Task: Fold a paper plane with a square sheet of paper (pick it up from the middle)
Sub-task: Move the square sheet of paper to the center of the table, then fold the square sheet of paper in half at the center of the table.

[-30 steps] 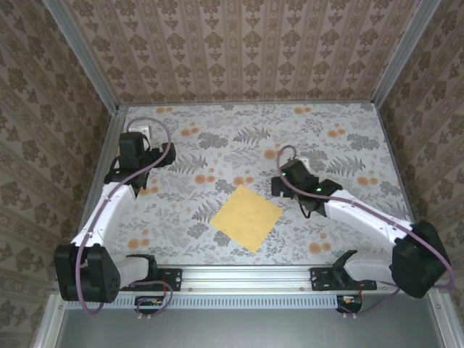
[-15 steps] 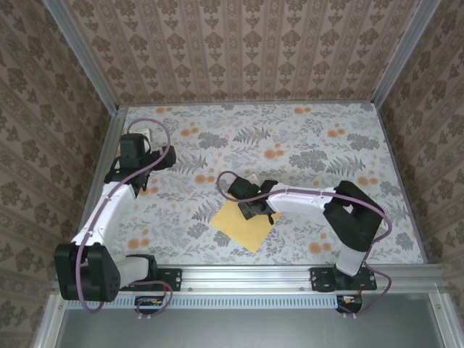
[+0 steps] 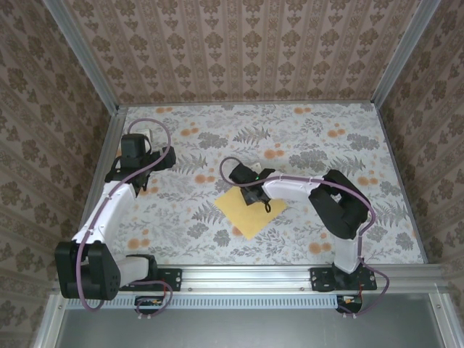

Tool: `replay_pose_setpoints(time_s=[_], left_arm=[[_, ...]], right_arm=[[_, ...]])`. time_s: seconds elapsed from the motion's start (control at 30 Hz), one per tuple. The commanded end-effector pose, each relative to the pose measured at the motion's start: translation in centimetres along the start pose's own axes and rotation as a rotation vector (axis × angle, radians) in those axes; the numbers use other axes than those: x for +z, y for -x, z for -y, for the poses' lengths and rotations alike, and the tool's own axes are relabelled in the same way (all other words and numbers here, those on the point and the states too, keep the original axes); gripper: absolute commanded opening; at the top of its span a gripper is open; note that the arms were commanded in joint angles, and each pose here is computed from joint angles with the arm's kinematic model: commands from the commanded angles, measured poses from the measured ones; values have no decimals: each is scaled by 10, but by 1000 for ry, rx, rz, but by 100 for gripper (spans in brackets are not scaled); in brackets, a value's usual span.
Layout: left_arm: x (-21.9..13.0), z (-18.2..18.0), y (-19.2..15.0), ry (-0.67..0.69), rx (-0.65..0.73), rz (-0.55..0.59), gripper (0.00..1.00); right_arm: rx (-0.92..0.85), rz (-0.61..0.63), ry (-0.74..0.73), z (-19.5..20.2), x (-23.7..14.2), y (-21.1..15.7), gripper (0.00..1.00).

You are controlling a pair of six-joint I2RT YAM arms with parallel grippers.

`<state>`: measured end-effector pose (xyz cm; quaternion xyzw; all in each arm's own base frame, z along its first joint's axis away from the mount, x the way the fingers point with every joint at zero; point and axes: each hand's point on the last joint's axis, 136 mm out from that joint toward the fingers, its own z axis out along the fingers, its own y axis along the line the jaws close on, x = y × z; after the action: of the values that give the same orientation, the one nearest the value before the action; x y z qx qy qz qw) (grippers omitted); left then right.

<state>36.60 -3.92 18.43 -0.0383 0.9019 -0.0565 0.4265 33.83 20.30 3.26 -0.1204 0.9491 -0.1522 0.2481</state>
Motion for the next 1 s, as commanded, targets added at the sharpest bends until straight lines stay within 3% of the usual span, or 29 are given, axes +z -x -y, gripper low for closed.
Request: replay_pose_setpoints(time_s=[0.0, 0.27, 0.5, 0.7, 0.97], left_arm=[[-1, 0, 4, 9, -18, -7, 100], [0, 4, -3, -11, -47, -41, 100], [6, 11, -16, -48, -123, -110, 100], [11, 14, -24, -71, -147, -130, 100], [13, 15, -30, -80, -143, -149, 100]], right_arm=[[91, -89, -89, 28, 25, -11, 100], [353, -134, -81, 61, 49, 8, 100], [347, -52, 92, 63, -8, 40, 100], [215, -142, 408, 8, -20, 31, 100], [47, -236, 357, 4, -5, 24, 100]])
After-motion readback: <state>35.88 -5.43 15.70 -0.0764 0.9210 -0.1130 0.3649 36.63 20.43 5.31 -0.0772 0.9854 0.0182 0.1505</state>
